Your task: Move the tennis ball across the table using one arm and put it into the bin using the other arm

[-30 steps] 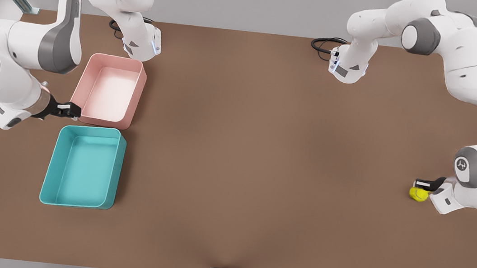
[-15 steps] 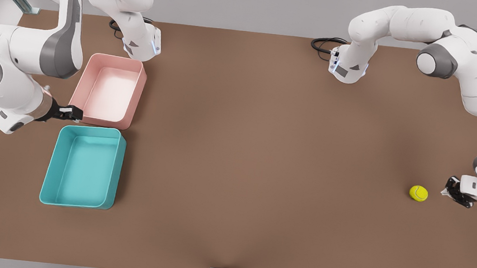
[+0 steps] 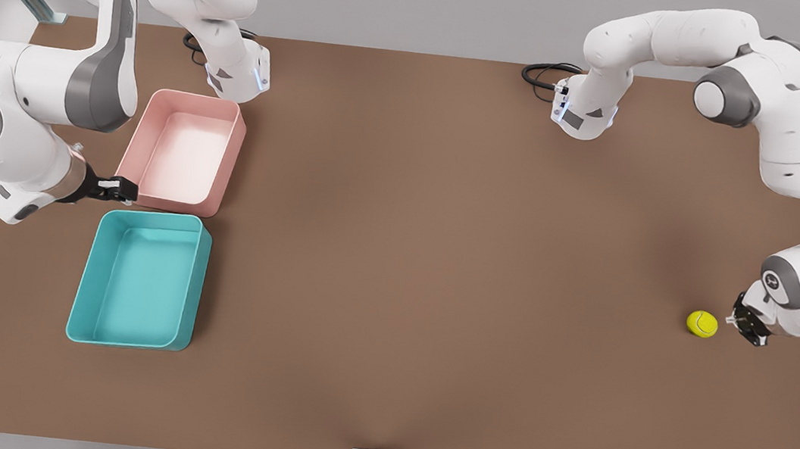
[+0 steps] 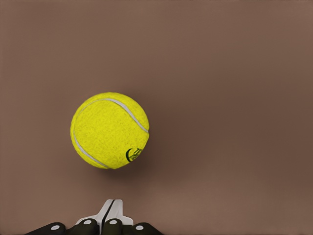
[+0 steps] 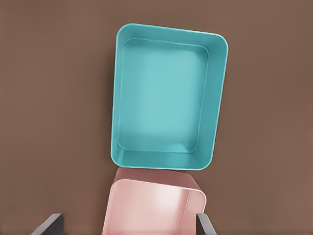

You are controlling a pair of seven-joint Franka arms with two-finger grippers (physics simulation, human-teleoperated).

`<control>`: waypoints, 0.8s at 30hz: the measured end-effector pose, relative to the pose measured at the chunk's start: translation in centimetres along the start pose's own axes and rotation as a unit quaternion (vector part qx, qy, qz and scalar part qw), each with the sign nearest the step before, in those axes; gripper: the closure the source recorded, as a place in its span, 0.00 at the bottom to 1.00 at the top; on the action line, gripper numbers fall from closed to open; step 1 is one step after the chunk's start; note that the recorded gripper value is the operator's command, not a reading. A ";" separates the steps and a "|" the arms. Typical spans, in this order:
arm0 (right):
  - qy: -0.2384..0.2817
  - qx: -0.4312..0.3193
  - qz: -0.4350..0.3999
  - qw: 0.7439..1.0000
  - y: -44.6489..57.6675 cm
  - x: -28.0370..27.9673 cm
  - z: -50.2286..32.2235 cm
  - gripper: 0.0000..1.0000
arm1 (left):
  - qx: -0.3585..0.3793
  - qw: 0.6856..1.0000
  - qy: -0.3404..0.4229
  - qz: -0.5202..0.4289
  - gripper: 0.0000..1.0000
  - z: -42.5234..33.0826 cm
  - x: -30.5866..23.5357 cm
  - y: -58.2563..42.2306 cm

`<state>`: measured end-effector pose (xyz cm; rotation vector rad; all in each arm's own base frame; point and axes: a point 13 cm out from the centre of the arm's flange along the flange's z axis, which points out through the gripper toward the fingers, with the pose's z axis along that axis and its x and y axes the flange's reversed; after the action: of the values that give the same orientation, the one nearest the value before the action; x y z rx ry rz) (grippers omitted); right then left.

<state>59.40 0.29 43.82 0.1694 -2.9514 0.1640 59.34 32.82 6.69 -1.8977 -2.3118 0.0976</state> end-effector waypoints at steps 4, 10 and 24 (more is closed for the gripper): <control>0.000 0.000 0.000 1.000 0.0 0.0 0.0 0.00 | 0.004 1.000 0.002 -0.014 0.79 1.1 -0.1 -0.4; 0.000 0.001 0.000 1.000 0.0 0.0 0.0 0.00 | 0.008 1.000 0.005 -0.025 0.79 2.0 -0.9 -0.3; -0.001 0.001 0.001 1.000 0.0 0.0 -0.1 0.00 | 0.040 0.987 -0.105 -0.115 0.00 -8.6 -34.8 -4.1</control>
<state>59.42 0.29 43.89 0.1679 -2.9529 0.1661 63.30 -2.41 13.21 -1.6408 -2.6023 0.3747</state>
